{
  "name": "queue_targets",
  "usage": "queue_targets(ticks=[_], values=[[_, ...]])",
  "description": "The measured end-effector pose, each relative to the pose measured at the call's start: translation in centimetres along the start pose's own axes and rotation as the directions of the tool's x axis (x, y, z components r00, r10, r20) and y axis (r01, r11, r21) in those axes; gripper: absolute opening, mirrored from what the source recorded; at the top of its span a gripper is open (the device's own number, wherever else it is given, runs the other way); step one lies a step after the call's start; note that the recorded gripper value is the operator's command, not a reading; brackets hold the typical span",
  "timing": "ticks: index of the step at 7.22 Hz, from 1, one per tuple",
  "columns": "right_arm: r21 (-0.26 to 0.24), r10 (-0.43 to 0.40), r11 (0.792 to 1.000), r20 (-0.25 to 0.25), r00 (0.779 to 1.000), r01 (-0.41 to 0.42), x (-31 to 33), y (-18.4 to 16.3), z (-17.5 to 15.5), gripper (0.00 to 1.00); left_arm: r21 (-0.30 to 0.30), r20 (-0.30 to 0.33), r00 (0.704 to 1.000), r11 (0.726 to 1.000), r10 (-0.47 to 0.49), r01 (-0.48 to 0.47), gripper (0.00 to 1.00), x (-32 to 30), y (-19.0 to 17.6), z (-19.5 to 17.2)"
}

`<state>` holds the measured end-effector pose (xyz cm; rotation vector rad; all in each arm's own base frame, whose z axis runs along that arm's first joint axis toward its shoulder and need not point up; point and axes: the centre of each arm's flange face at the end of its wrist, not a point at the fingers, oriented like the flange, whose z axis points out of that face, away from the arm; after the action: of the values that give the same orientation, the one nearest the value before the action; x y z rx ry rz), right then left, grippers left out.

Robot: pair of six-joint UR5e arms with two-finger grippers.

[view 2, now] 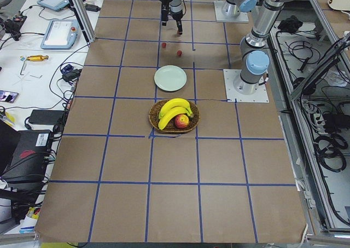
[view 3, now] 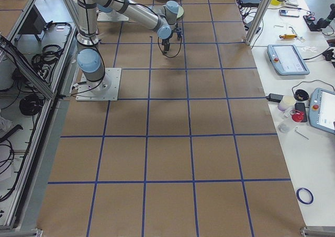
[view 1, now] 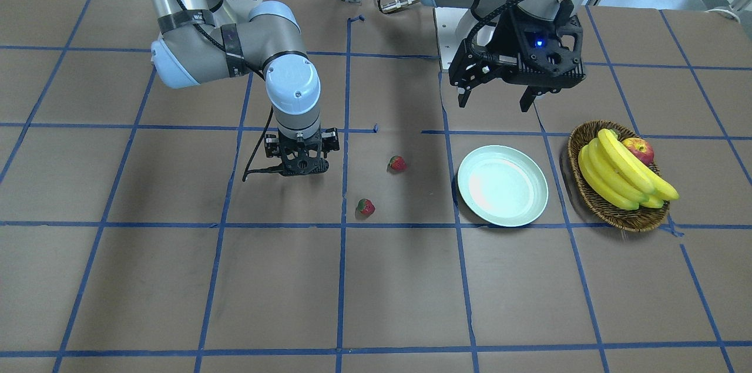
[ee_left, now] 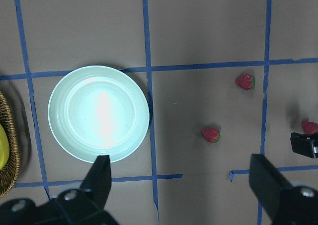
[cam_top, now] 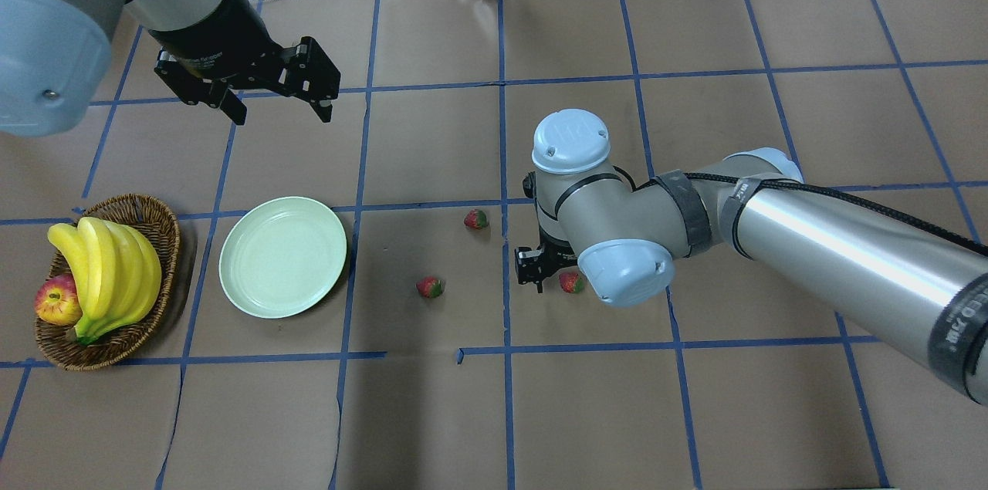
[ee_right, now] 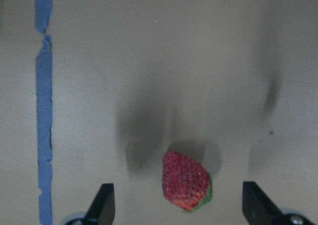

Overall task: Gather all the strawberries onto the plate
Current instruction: 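Move the right gripper to the last strawberry and grasp it, then carry the strawberry to the plate rim and release it on the table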

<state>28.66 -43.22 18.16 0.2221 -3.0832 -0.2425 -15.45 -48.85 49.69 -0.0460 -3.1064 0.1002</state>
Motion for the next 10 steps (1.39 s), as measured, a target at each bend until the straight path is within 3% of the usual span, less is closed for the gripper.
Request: queue_targets(ticks=[1, 3, 7, 10], values=[[0.015, 0.000, 1.000, 0.003, 1.000, -0.001, 0.1, 0.1, 0.5, 0.33, 0.000, 0.000, 1.000, 1.000, 0.000, 0.000, 1.00, 0.0, 0.0, 0.0], [0.030, 0.001, 1.000, 0.005, 1.000, -0.001, 0.1, -0.1, 0.9, 0.13, 0.001, -0.001, 1.000, 1.000, 0.000, 0.000, 1.00, 0.0, 0.0, 0.0], [0.066, 0.015, 0.998, 0.027, 1.000, -0.017, -0.2, -1.2, -0.6, 0.07, 0.001, -0.001, 1.000, 1.000, 0.000, 0.000, 1.00, 0.0, 0.1, -0.1], [0.126, 0.118, 0.982, 0.154, 0.981, -0.138, -3.8, -4.5, -5.2, 0.07, 0.005, -0.001, 1.000, 1.000, -0.001, 0.001, 1.00, 0.0, 0.1, -0.2]])
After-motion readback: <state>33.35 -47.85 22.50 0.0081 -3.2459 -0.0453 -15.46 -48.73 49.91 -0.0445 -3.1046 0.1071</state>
